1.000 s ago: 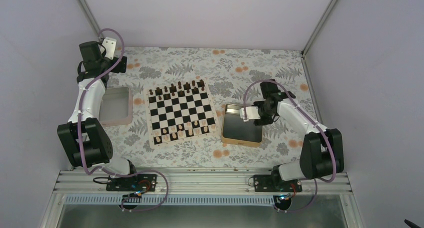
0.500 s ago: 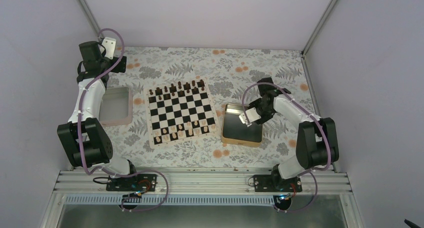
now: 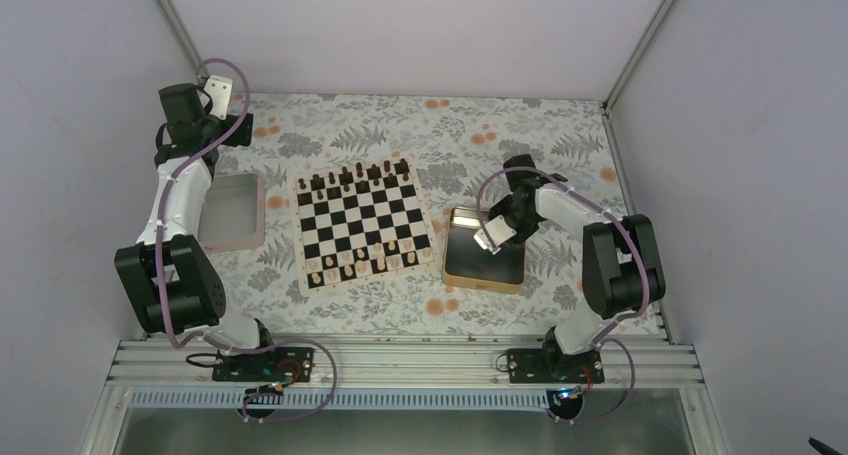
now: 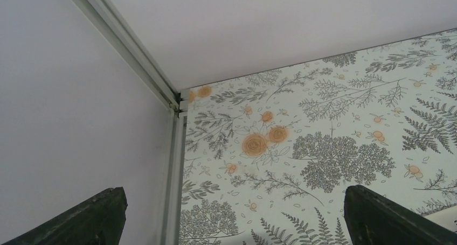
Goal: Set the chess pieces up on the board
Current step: Adjust the chess piece in the storage box, then pick up the chess piece from the storage box.
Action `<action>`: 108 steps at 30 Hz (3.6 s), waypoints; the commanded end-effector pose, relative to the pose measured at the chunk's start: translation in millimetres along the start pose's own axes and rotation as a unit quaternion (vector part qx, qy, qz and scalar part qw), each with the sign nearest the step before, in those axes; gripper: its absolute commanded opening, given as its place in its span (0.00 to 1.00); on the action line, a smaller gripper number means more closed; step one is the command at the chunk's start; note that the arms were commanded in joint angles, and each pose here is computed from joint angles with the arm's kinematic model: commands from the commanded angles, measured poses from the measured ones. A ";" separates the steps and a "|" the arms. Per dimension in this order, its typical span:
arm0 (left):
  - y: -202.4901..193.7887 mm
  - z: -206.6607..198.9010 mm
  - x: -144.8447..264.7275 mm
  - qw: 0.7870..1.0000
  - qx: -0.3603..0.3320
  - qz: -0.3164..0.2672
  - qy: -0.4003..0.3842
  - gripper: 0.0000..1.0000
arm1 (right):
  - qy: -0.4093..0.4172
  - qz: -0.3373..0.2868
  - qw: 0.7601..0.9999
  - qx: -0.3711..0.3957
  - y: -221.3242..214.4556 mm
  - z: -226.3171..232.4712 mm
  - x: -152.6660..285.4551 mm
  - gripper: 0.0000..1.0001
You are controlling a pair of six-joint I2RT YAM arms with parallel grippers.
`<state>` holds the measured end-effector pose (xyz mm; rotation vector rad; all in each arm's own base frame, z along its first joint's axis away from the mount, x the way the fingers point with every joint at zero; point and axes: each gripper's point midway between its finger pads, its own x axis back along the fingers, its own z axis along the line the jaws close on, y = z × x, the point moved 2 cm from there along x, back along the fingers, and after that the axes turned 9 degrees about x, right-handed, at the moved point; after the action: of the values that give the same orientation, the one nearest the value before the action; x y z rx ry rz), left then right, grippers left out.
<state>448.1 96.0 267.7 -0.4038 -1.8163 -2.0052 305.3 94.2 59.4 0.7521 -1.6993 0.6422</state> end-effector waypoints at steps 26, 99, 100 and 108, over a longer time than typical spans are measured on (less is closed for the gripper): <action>19.4 -4.9 19.4 0.999 -0.004 -0.035 -0.012 1.00 | 0.091 0.100 0.991 0.017 -6.8 -2.2 5.9 0.04; 34.7 -10.6 34.3 0.998 -0.005 -0.054 -0.030 1.00 | 0.185 0.083 0.899 -0.388 15.5 1.9 46.8 0.33; 35.0 -10.6 34.7 0.998 -0.005 -0.055 -0.029 1.00 | 0.187 0.082 0.897 -0.393 15.9 1.5 45.4 0.34; 33.4 -10.9 33.6 0.998 -0.005 -0.055 -0.030 1.00 | 0.200 0.139 0.880 -0.409 2.8 11.5 30.9 0.40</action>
<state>432.3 80.7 301.7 -0.4062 -1.8825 -2.0776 285.3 85.7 91.3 -0.1595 -1.4694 0.1878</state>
